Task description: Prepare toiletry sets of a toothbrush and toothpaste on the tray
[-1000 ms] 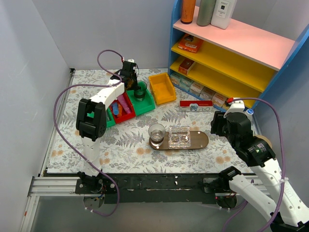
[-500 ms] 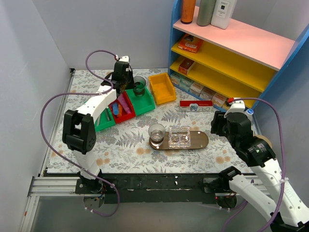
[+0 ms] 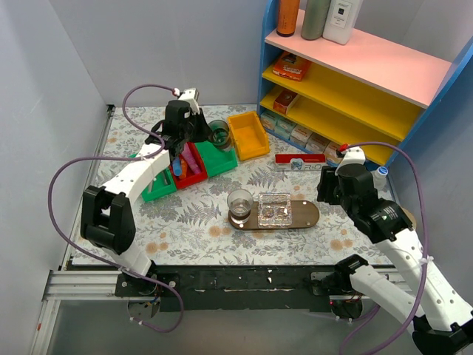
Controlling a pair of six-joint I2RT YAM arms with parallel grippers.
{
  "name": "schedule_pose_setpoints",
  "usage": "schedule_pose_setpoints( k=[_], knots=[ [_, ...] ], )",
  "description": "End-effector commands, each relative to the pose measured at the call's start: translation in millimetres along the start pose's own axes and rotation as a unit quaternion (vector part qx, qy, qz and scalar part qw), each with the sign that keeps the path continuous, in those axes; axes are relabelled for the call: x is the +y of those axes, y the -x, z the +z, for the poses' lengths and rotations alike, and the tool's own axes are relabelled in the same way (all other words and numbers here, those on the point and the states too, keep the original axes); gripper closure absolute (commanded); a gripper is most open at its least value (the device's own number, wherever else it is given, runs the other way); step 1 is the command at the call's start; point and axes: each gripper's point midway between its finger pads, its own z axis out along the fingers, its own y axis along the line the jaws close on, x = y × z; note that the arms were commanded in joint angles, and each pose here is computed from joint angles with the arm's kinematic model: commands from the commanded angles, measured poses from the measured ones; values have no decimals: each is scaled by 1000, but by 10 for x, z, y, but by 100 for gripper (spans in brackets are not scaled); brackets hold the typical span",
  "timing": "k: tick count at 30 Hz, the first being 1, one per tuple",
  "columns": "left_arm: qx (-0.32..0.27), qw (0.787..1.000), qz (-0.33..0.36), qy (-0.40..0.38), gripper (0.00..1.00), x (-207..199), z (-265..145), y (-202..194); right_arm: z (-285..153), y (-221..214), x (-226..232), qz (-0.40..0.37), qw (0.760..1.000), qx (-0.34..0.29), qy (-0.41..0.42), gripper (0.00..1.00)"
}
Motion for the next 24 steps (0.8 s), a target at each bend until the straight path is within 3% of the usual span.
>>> schedule_pose_setpoints(
  k=[1,16,24],
  knots=[
    [-58,996,21,-70,100,-330,-406,318,-7,251,148,4,1000,-7,23,40],
    [-38,991,67,-108,100,-554,-494,116,310,619,1029,26,990,16,140,45],
    [-16,987,87,-134,100,-816,-458,-108,264,875,1463,35,980,-5,194,45]
  ],
)
